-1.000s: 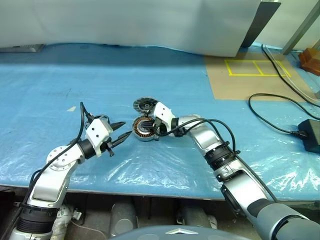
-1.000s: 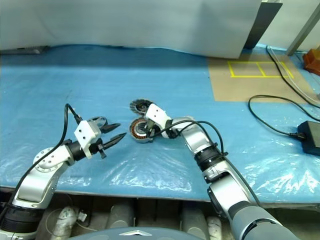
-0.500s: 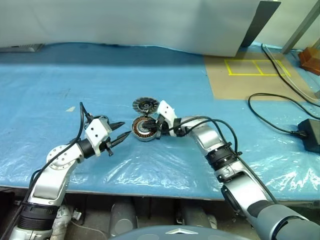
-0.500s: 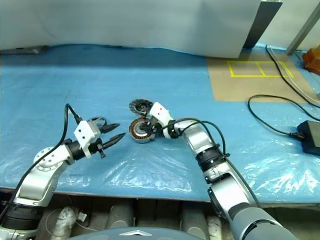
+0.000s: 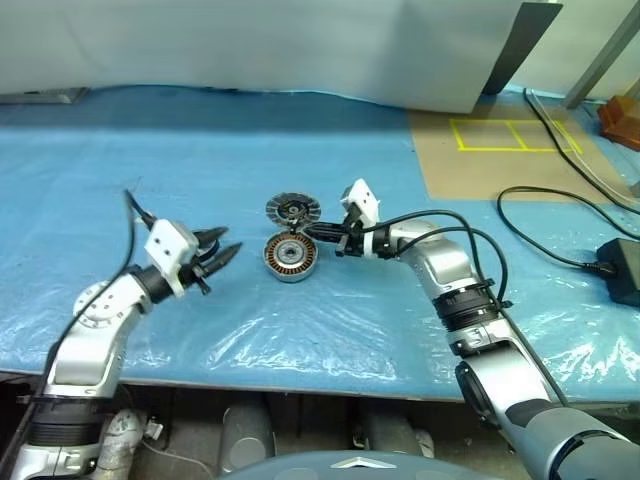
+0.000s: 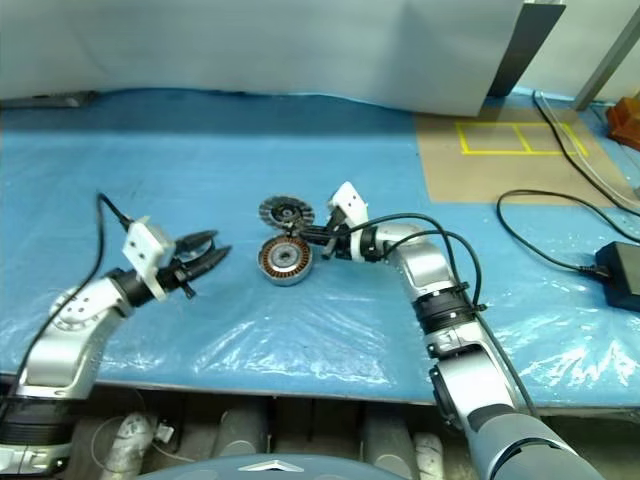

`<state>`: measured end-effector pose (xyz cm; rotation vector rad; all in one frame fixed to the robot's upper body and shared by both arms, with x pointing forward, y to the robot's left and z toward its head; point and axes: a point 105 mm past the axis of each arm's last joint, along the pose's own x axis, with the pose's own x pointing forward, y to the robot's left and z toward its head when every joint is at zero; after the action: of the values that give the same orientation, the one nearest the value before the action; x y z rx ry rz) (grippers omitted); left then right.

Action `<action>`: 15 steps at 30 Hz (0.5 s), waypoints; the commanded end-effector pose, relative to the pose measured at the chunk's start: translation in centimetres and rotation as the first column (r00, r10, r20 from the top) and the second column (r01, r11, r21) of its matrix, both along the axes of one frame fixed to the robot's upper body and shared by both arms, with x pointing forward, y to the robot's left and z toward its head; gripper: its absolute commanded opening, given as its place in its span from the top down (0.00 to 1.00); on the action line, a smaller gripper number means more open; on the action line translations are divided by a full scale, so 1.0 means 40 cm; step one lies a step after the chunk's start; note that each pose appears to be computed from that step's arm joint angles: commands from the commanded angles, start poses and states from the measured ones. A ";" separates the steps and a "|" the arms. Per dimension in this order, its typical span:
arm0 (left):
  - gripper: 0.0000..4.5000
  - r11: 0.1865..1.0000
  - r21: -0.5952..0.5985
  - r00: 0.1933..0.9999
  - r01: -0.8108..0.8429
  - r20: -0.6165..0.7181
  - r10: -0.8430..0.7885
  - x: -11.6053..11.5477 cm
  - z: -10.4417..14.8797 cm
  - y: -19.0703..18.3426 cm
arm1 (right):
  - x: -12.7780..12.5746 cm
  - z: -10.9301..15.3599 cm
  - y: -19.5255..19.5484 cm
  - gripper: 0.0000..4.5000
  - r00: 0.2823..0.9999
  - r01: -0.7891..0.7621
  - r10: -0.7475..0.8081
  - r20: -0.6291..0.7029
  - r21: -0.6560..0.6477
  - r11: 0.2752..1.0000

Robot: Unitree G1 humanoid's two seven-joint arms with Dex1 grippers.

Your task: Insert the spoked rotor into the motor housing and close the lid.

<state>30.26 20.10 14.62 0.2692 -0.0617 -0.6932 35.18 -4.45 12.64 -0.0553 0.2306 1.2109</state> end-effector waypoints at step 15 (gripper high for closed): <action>0.22 0.829 0.497 0.955 0.257 -0.260 -0.141 0.106 0.100 0.187 | -0.048 -0.025 -0.072 1.00 0.995 0.088 -0.089 -0.047 -0.009 0.996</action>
<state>34.51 26.86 18.52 0.6537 0.2903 -0.9299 33.31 -7.47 10.41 -0.0278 0.3379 1.1249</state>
